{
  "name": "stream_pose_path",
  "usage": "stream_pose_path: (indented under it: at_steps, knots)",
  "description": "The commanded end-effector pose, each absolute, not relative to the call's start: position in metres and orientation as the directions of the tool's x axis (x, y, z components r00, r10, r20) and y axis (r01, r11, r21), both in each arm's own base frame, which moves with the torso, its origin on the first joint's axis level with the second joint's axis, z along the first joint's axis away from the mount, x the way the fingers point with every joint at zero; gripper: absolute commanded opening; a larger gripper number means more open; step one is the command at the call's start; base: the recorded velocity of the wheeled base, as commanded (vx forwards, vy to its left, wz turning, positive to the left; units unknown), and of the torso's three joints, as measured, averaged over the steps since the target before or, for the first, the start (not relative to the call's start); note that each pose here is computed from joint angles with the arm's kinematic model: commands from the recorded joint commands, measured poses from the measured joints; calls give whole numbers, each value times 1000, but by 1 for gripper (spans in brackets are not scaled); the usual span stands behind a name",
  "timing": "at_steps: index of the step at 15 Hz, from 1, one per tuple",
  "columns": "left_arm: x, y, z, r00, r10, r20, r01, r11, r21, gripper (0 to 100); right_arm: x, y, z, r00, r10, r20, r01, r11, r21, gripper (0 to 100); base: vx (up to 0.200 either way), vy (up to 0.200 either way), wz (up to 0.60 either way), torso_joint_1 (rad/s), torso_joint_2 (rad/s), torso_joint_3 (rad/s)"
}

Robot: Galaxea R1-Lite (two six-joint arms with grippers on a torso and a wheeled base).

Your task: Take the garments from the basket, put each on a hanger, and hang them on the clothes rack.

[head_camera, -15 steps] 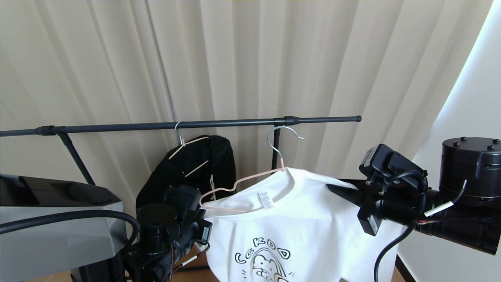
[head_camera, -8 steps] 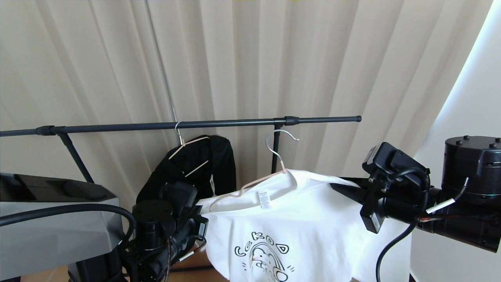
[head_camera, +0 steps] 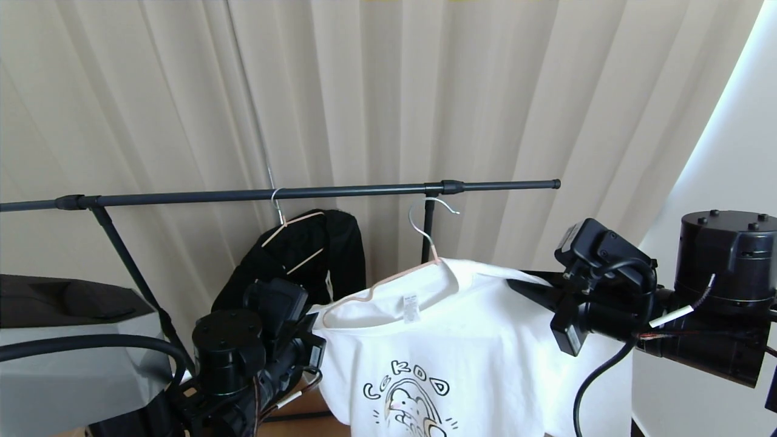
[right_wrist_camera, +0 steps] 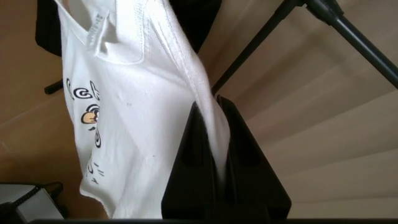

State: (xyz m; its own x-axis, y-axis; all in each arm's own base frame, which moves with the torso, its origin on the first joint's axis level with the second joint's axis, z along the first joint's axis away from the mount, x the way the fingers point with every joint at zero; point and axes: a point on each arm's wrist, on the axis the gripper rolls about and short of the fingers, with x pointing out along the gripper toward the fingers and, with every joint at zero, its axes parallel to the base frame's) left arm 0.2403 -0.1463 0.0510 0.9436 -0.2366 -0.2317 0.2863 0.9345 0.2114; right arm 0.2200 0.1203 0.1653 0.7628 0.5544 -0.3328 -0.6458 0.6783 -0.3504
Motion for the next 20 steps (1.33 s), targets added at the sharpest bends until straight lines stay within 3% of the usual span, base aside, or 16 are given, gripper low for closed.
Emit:
stream_pose_path:
  at_steps: [1,8,20]
  knots:
    - [232,-149,63,945,-263,-197,301,931,205,0,221,126,158,747,565,-350,-663,664,-346,0,0,0,0,0,0,0]
    - [212,-162,68,923,-335,-192,372,903,214,0,223,136,151,726,578,-373,-686,643,-340,0,0,0,0,0,0,0]
    - [205,-169,74,914,-368,-169,398,893,207,0,225,177,116,799,459,-390,-599,674,-433,0,0,0,0,0,0,0]
